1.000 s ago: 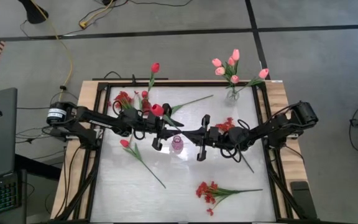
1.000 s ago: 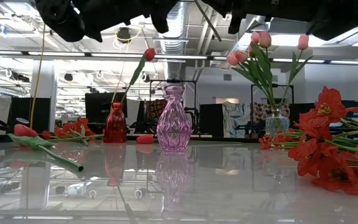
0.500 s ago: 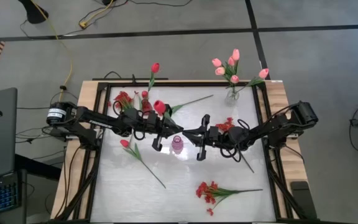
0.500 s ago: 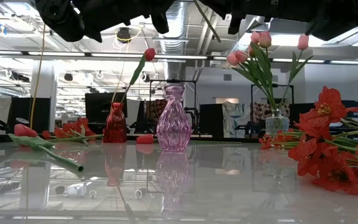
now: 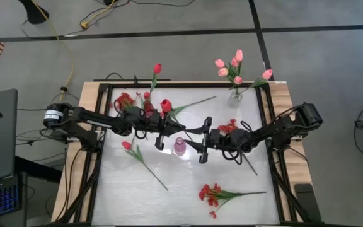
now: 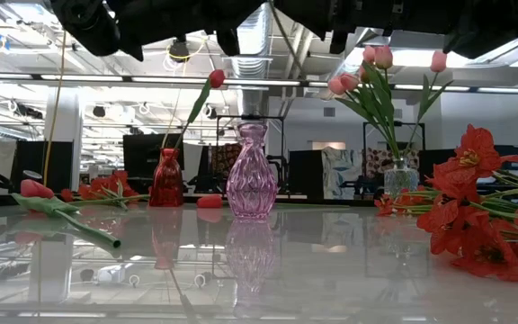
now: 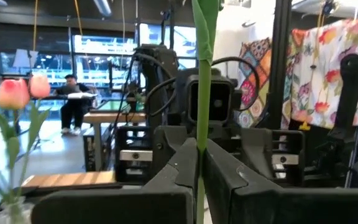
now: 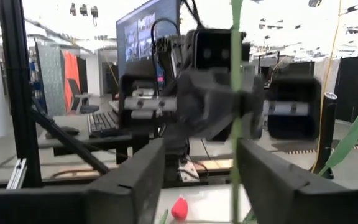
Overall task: Sort flowers into vase by color
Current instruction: Put the red flower into the red vase
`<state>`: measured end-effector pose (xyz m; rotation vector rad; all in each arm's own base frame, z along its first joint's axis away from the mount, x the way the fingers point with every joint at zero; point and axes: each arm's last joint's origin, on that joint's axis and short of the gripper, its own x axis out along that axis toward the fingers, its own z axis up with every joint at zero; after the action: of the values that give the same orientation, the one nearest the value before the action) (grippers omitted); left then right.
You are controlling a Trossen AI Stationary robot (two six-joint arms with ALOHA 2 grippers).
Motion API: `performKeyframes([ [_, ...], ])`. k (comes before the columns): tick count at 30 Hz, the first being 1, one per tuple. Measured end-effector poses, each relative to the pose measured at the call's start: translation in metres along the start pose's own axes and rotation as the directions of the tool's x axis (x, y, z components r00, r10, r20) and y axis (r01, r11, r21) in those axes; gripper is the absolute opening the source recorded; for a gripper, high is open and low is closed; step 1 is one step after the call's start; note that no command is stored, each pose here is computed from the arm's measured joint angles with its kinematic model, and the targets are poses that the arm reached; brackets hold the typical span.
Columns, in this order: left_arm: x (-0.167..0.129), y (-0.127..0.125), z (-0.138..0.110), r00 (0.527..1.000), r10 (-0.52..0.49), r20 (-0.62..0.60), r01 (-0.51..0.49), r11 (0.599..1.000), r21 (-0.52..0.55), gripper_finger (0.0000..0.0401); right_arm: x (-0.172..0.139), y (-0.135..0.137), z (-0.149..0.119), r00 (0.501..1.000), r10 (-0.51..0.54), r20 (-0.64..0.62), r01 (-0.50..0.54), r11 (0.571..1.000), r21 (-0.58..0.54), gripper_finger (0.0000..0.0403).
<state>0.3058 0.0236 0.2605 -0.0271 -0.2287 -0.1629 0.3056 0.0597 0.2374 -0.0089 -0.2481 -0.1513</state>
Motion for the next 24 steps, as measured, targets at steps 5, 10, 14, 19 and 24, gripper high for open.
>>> performKeyframes([
  [5,-0.013,0.001,0.02,0.996,0.057,-0.069,-0.054,0.997,0.046,0.0,-0.002,-0.001,0.002,0.998,0.004,-0.061,-0.006,1.0,-0.026,0.0275],
  [10,-0.035,-0.002,0.043,0.963,0.221,-0.155,-0.196,0.967,0.16,0.0,-0.006,-0.003,0.008,0.993,0.007,-0.121,-0.013,0.999,-0.048,0.0294],
  [14,-0.056,-0.004,0.052,0.916,0.338,-0.214,-0.286,0.928,0.239,0.0,-0.008,-0.004,0.009,0.987,0.008,-0.158,-0.017,0.998,-0.059,0.0295],
  [19,-0.087,-0.001,0.051,0.835,0.503,-0.224,-0.43,0.85,0.303,0.0,-0.009,-0.004,0.002,0.976,0.009,-0.217,-0.017,0.999,-0.035,0.0295],
  [24,-0.118,0.009,0.042,0.791,0.587,-0.173,-0.532,0.8,0.278,0.0001,-0.01,-0.006,-0.003,0.964,0.002,-0.266,-0.007,1.0,-0.017,0.0295],
])
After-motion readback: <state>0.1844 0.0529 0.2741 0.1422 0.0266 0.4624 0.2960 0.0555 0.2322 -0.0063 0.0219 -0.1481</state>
